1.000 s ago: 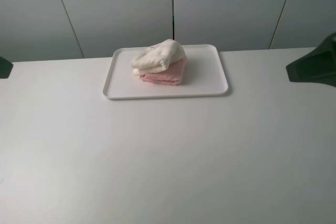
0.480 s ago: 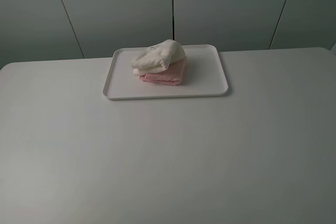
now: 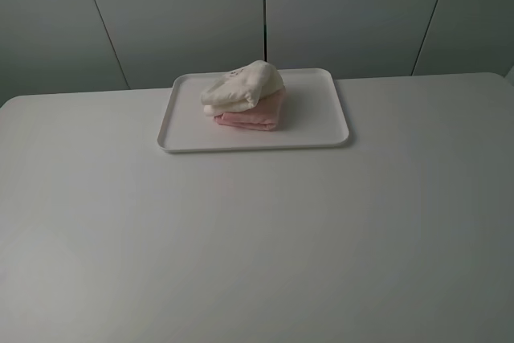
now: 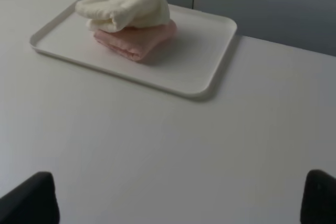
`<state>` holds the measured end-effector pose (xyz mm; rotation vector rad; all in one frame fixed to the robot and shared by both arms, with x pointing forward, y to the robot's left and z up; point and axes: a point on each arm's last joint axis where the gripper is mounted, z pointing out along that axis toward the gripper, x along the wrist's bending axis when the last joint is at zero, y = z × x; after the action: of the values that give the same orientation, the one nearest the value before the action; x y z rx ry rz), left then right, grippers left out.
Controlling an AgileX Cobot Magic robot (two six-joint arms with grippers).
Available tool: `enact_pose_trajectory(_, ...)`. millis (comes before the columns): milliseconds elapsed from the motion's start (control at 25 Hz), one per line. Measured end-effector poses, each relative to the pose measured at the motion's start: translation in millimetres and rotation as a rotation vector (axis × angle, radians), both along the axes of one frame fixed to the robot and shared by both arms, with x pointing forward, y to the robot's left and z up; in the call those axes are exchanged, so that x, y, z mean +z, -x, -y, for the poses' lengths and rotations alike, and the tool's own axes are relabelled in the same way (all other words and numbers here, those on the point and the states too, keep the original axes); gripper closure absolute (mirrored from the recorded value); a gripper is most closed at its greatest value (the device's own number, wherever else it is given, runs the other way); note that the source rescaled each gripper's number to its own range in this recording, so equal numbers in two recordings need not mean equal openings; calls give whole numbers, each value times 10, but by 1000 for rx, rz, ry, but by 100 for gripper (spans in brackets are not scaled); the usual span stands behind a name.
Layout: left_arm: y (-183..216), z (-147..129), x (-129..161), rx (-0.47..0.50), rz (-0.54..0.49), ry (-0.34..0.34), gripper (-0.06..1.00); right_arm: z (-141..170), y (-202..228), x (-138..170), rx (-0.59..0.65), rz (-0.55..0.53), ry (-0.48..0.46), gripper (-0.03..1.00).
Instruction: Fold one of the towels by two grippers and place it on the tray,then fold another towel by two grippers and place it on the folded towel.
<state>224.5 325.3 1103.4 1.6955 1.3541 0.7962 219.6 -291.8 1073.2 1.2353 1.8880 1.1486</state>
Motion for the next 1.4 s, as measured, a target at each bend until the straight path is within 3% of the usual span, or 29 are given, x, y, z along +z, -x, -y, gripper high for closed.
enact_pose_trajectory(200, -29, 86, -444, -60, -64, 20, -4, -18, -59, -191, 3, -51, 11, -3)
enact_pose_trajectory(480, -106, 129, -492, -105, 13, -20, -4, -23, -73, -199, 3, -36, 2, -3)
enact_pose_trajectory(960, -109, 141, -496, -109, 16, -18, -4, -23, -73, -199, 3, -36, 2, -3)
enact_pose_trajectory(1160, -97, 148, -496, -7, 15, -16, -4, -27, -76, -199, -26, -34, 5, -3)
enact_pose_trajectory(1400, -74, 163, -497, 220, 12, -17, -5, -54, -109, -199, -288, -33, 7, -3)
